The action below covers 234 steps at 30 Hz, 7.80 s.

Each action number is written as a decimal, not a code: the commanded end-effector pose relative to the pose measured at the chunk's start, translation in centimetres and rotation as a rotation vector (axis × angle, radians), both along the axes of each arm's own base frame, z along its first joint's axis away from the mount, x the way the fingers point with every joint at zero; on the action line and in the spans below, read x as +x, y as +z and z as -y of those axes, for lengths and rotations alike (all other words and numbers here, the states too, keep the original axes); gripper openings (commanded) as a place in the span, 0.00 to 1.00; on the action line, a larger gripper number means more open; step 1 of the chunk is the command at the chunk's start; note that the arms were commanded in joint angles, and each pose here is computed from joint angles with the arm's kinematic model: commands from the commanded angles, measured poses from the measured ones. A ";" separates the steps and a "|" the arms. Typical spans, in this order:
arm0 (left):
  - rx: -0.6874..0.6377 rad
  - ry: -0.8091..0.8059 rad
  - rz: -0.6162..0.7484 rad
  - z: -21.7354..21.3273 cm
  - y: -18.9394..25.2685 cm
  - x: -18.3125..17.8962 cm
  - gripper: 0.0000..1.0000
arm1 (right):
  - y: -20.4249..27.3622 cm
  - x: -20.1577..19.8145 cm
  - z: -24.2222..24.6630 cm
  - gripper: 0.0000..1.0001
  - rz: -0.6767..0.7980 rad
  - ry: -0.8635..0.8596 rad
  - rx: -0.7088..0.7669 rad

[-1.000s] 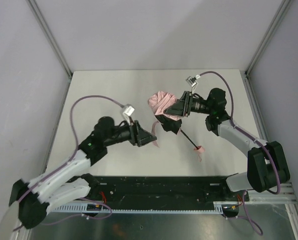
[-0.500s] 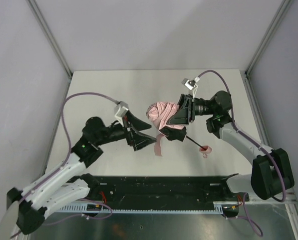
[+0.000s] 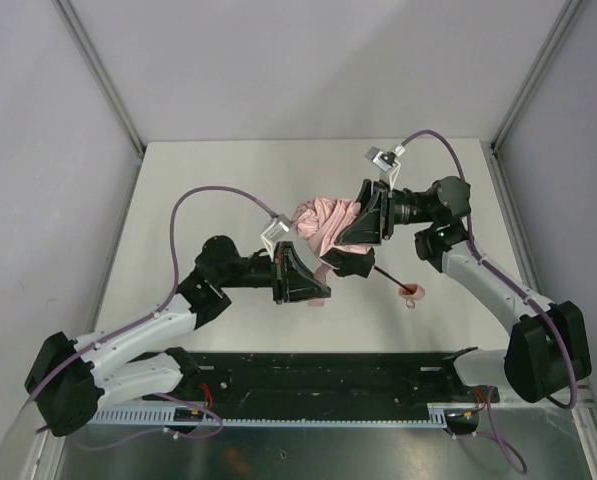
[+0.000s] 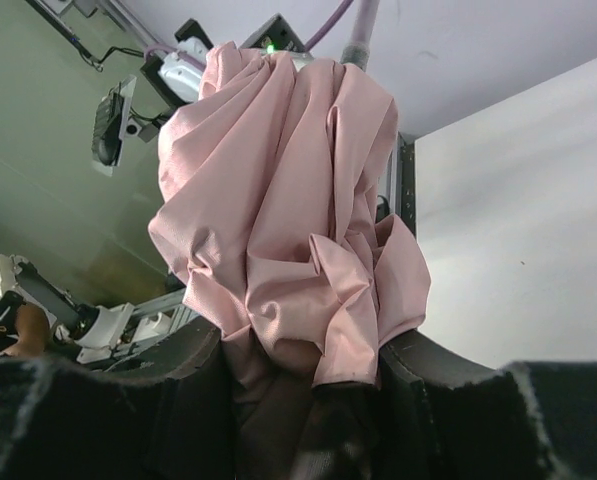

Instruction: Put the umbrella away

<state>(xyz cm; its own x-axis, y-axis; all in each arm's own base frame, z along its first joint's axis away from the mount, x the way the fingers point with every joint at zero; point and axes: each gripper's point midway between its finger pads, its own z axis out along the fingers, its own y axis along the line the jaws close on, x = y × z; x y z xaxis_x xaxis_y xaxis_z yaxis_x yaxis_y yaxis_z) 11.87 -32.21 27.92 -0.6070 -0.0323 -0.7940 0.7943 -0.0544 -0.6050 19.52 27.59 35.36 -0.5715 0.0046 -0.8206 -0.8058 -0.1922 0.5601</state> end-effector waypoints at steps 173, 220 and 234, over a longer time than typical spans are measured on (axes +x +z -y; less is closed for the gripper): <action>0.146 1.191 -1.215 -13.9 -20.9 13.3 0.99 | -39.9 1.1 -7.5 0.00 0.027 -0.045 -0.813; 0.361 1.221 -1.078 -16.3 -27.3 9.7 0.86 | -35.4 2.8 -8.6 0.00 -0.119 -0.006 -0.767; 0.208 1.178 -1.284 -14.2 -21.7 13.5 0.99 | -34.6 2.7 -9.8 0.00 -0.089 -0.005 -0.732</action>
<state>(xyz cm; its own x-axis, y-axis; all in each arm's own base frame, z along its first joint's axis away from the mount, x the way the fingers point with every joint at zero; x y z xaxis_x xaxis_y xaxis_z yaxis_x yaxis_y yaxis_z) 24.18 -16.99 5.12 -0.5290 -0.8474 0.0453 -0.5762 0.3194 -0.7523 23.86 38.29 3.16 -0.5740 -0.4769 -0.6656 -0.8083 0.1998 0.5539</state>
